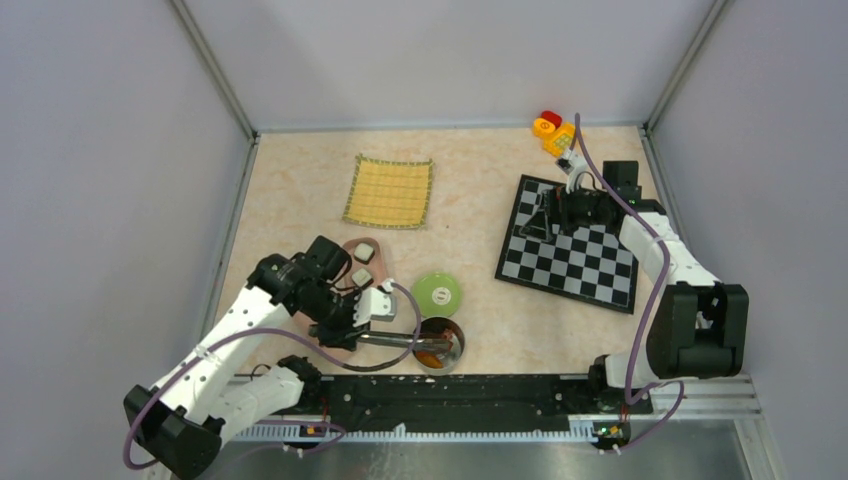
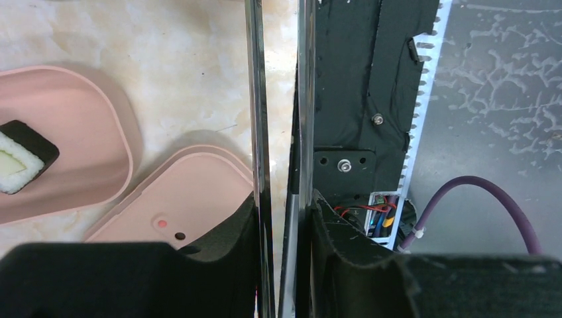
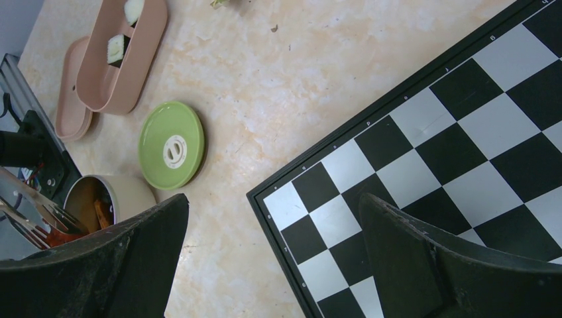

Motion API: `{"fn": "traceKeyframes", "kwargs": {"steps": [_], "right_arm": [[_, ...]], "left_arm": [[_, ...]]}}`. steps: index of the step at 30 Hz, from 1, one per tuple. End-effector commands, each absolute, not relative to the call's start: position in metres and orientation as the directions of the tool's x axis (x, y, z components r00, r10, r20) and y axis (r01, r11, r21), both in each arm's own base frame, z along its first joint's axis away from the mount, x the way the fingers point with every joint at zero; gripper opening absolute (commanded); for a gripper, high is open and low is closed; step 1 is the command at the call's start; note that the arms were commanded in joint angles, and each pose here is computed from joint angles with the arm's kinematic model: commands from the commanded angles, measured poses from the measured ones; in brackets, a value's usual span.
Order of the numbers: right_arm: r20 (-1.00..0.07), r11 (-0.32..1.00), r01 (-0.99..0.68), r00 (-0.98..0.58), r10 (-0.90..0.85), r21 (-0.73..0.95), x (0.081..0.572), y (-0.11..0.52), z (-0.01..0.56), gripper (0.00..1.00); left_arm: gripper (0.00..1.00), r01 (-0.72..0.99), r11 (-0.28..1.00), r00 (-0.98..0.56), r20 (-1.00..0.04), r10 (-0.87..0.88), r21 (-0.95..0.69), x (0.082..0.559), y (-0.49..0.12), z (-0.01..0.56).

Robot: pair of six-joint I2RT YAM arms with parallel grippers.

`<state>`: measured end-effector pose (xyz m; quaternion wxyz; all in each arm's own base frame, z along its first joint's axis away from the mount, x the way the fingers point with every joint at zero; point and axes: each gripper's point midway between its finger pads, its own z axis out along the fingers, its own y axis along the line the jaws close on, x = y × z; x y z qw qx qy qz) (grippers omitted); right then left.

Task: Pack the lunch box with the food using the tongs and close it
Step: Place the fake food in the packing box.

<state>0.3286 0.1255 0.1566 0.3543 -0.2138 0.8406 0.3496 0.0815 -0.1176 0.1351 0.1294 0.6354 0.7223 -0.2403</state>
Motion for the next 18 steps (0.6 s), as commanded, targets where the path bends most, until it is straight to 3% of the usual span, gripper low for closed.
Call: {"fn": "traceKeyframes", "kwargs": {"steps": [1,11,18], "right_arm": [[-0.777,0.665,-0.631,-0.618,-0.120,0.399,0.338,0.123,0.161,0.98],[-0.777,0.665,-0.632,-0.618,-0.121,0.398,0.337,0.123,0.161,0.98],[-0.776,0.665,-0.631,-0.619,-0.121,0.400,0.337,0.123,0.161,0.98]], "left_arm": [[0.26,0.986,0.077,-0.141,-0.506,0.851,-0.146,0.090,-0.123,0.135],[0.43,0.987,0.055,-0.125,-0.501,0.856,-0.153,0.088,-0.130,0.131],[0.42,0.989,0.052,-0.116,-0.519,0.847,-0.136,0.090,-0.134,0.137]]}}
